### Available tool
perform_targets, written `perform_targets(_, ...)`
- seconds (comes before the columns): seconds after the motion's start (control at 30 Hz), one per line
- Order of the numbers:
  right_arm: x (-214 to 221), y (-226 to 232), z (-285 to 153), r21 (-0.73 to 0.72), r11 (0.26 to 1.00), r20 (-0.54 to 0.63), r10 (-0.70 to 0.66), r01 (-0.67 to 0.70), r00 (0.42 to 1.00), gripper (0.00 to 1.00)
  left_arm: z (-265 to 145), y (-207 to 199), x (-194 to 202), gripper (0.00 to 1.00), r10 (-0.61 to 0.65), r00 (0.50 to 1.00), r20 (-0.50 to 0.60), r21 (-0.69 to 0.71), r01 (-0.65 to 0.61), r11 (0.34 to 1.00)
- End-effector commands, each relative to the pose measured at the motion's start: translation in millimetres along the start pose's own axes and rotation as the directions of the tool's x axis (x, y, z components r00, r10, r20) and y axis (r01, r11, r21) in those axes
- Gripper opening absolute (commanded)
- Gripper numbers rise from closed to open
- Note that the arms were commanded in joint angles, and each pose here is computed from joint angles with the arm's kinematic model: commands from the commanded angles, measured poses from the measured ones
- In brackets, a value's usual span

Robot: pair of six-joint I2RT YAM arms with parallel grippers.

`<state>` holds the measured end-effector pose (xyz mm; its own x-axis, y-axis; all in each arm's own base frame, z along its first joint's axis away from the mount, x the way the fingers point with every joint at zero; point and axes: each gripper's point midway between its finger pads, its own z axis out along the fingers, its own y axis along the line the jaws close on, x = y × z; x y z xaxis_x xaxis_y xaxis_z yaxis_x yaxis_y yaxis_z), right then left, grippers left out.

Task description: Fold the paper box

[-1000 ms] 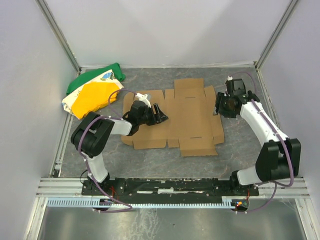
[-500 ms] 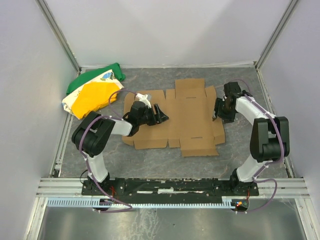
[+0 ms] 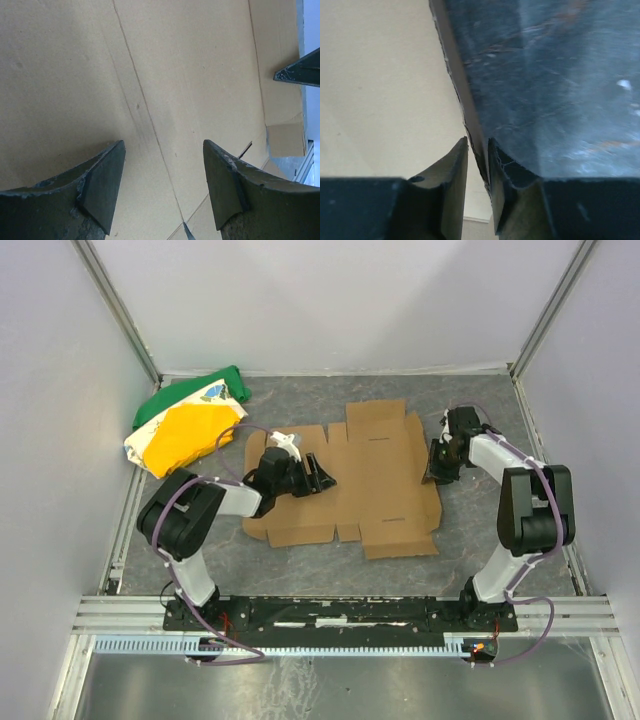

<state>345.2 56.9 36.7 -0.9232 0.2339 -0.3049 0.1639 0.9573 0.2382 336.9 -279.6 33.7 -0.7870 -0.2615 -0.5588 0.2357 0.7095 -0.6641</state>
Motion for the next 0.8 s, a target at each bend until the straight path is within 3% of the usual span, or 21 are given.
perform_targets(0.0, -4, 43, -5, -0.226, 0.974, -0.018, -0.022, 0.017, 1.0, 0.22, -32, 62, 86, 0.73, -0.137, 0.962, -0.237, -0.262, 0.072, 0.962)
perform_targets(0.07, -4, 47, -11, -0.222, 0.975, -0.017, -0.032, 0.028, 0.999, 0.08, -37, 60, 85, 0.73, -0.135, 0.963, -0.232, -0.261, 0.072, 0.963)
perform_targets(0.13, -4, 49, -23, -0.195, 0.979, 0.0, -0.053, 0.052, 0.999, 0.02, -41, 57, 83, 0.73, -0.133, 0.965, -0.225, -0.257, 0.073, 0.964)
perform_targets(0.57, -30, 66, -171, -0.128, 0.977, 0.22, -0.139, 0.17, 0.966, 0.02, -46, 16, 70, 0.73, -0.121, 0.975, -0.187, -0.169, 0.09, 0.982)
perform_targets(0.77, -25, 83, -209, -0.132, 0.965, 0.256, -0.19, 0.229, 0.948, 0.02, -81, -44, 22, 0.73, -0.114, 0.993, -0.042, -0.006, 0.113, 0.994)
